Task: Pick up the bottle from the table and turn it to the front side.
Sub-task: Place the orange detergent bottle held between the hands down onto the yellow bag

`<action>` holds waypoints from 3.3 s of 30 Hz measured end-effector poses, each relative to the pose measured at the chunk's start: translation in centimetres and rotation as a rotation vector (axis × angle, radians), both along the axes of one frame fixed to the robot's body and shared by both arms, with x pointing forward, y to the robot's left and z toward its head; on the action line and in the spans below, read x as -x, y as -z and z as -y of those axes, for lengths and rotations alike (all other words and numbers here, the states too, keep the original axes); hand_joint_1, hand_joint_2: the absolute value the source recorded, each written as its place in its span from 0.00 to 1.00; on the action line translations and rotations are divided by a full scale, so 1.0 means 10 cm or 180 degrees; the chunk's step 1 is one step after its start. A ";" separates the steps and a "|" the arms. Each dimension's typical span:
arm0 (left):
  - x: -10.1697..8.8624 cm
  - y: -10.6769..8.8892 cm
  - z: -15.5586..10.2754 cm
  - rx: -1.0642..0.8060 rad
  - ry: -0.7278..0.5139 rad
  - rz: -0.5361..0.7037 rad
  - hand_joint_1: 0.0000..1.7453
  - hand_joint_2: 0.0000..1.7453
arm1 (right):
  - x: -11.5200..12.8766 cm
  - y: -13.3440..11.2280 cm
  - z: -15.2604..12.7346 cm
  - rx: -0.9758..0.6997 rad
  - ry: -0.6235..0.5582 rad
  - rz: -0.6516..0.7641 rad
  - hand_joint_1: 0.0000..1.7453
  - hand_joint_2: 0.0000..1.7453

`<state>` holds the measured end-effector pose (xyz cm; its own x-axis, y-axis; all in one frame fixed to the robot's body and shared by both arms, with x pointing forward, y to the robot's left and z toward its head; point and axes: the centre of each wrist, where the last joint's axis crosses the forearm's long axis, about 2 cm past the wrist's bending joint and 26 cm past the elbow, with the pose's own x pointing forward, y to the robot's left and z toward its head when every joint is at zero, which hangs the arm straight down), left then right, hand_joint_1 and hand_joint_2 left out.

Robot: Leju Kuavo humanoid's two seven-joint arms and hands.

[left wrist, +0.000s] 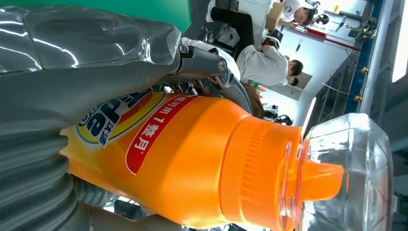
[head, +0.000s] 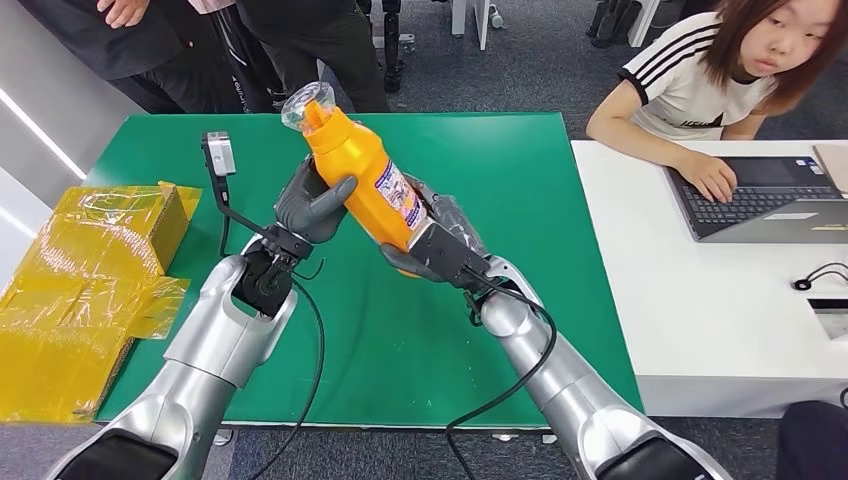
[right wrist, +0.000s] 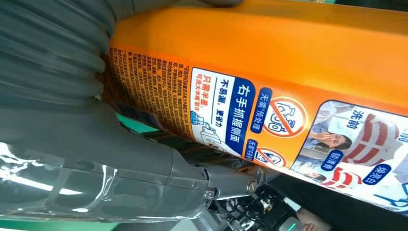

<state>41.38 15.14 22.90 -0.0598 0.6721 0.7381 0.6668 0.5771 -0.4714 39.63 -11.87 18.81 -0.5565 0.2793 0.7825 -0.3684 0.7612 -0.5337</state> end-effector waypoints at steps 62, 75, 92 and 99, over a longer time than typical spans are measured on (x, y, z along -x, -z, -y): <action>0.18 -0.12 -2.41 -0.5846 -0.3841 0.4289 1.00 1.00 | 1.36 0.21 1.66 -0.1068 0.0950 0.0923 0.00 1.00; 0.48 0.55 -2.56 -0.6927 -0.3244 0.4233 1.00 1.00 | 1.41 0.20 1.80 -0.1100 0.0993 0.0941 0.00 1.00; 0.94 1.37 -2.81 -0.7434 -0.2196 0.3148 1.00 1.00 | 1.51 0.20 1.76 -0.1024 0.0796 0.0873 0.00 1.00; 0.94 1.51 -2.81 -0.7494 -0.2147 0.3168 0.14 1.00 | 1.42 0.15 1.73 -0.1059 0.0660 0.0857 0.00 1.00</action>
